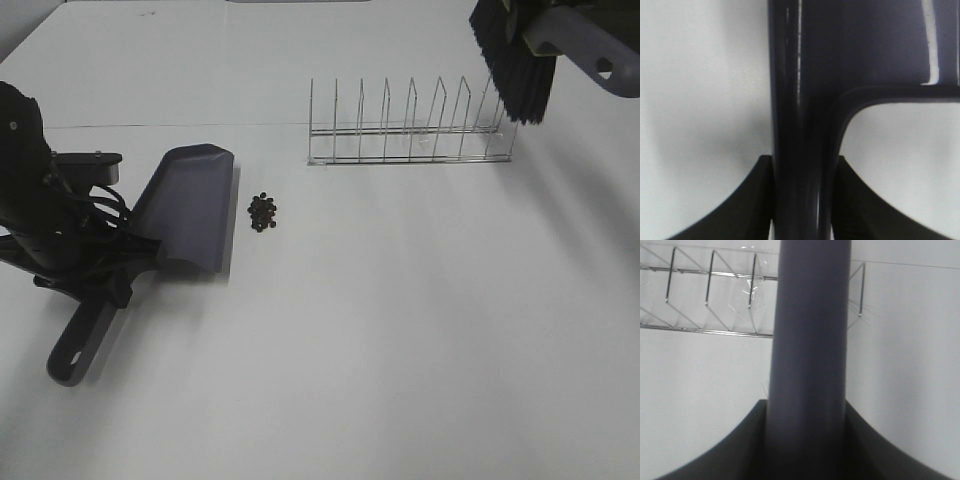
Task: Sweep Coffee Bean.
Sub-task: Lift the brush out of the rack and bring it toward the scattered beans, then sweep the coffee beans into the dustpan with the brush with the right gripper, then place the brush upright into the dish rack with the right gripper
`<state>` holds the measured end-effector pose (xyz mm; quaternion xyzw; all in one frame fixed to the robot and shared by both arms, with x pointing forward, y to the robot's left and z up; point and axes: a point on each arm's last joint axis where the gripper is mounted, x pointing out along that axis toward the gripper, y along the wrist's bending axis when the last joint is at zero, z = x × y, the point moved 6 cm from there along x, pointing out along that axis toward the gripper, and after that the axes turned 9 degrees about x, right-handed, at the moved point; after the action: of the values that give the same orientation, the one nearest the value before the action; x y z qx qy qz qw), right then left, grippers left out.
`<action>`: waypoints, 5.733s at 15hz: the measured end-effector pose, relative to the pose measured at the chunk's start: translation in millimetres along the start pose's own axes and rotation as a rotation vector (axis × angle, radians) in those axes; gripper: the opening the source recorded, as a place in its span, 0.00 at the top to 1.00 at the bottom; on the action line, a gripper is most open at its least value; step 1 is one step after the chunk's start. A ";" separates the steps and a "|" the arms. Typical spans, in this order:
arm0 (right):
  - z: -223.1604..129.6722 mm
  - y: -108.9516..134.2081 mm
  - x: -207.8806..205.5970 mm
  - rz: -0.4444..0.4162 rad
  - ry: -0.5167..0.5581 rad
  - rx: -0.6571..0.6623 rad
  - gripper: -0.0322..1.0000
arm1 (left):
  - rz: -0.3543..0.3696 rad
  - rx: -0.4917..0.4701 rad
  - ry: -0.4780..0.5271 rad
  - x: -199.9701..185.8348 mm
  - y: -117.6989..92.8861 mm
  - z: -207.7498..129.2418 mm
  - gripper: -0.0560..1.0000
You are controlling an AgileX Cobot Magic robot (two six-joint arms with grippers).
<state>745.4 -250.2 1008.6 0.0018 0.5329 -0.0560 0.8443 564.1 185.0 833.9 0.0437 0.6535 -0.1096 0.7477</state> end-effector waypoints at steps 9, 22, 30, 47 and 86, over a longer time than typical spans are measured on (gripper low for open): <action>-78.4 94.9 31.1 -0.068 0.145 -0.174 0.70 | 0.000 0.013 0.049 23.4 -7.6 -5.7 0.69; -154.7 182.8 90.9 -0.043 0.228 -0.350 0.70 | -0.011 0.063 0.061 31.7 -28.2 -5.6 0.69; -180.1 286.3 67.8 0.142 0.211 -0.487 0.70 | -0.011 0.061 0.062 32.0 -28.3 -5.8 0.69; 1.7 80.2 9.0 0.031 -0.060 -0.124 0.70 | -0.011 0.062 0.065 31.4 -28.5 -5.4 0.69; -28.9 -14.0 117.5 -0.041 0.061 0.027 0.70 | -0.010 0.068 0.067 31.4 -28.2 -5.7 0.69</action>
<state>768.1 -273.3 891.1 0.0039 0.5577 -0.0802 0.8262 556.2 155.4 804.3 0.0695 0.6743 -0.1338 0.7229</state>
